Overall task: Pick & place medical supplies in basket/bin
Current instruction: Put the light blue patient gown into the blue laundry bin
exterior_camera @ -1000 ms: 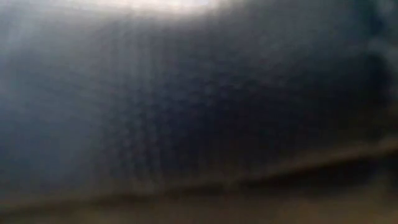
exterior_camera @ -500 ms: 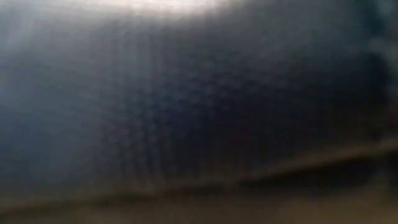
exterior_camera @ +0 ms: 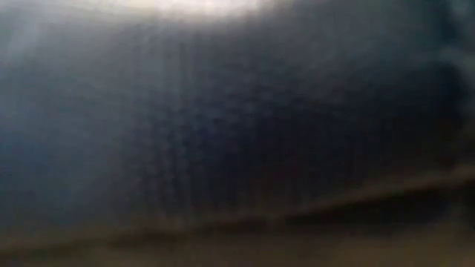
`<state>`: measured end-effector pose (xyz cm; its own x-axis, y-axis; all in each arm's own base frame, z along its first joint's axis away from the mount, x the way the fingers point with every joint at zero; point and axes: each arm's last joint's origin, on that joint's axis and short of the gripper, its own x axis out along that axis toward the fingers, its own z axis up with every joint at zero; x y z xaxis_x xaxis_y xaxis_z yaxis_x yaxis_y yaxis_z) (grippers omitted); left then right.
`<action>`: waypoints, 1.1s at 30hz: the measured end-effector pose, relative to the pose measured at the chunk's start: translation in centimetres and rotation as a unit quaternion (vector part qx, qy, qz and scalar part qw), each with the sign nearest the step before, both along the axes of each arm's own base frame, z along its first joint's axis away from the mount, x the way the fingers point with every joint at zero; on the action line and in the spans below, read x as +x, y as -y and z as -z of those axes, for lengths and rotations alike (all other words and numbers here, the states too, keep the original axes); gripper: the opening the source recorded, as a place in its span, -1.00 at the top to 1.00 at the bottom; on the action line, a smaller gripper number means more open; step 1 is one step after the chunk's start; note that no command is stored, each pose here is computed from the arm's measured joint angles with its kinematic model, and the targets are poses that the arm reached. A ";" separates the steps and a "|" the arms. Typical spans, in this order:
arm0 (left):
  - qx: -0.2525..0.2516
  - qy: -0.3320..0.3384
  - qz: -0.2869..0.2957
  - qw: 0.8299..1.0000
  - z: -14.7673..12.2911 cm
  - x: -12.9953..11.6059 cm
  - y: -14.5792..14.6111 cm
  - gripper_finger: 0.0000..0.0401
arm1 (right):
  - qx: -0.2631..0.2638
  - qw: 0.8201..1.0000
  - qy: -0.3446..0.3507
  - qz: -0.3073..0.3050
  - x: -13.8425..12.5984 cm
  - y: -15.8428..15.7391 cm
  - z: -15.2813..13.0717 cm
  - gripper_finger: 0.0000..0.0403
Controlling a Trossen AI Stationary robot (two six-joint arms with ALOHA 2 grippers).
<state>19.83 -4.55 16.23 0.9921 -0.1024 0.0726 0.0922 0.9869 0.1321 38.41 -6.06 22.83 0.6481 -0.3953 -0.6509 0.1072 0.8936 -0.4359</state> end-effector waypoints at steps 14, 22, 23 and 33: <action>0.015 -0.009 -0.004 1.000 0.2 0.0 -0.1 -0.28 | 0.030 0.997 -0.035 0.054 -1.2 2.4 0.7 -0.32; 0.022 -0.008 -0.013 1.000 0.2 0.1 -0.2 -0.28 | 0.030 0.996 -0.045 0.072 -1.2 2.5 1.1 -0.57; 0.021 -0.006 -0.016 1.000 0.2 0.0 -0.2 -0.28 | 0.030 0.996 -0.048 0.073 -1.2 2.6 1.3 -0.58; 0.028 -0.004 -0.025 0.999 0.1 0.0 -0.2 -0.28 | 0.030 0.995 -0.072 0.070 0.3 3.2 5.0 -0.58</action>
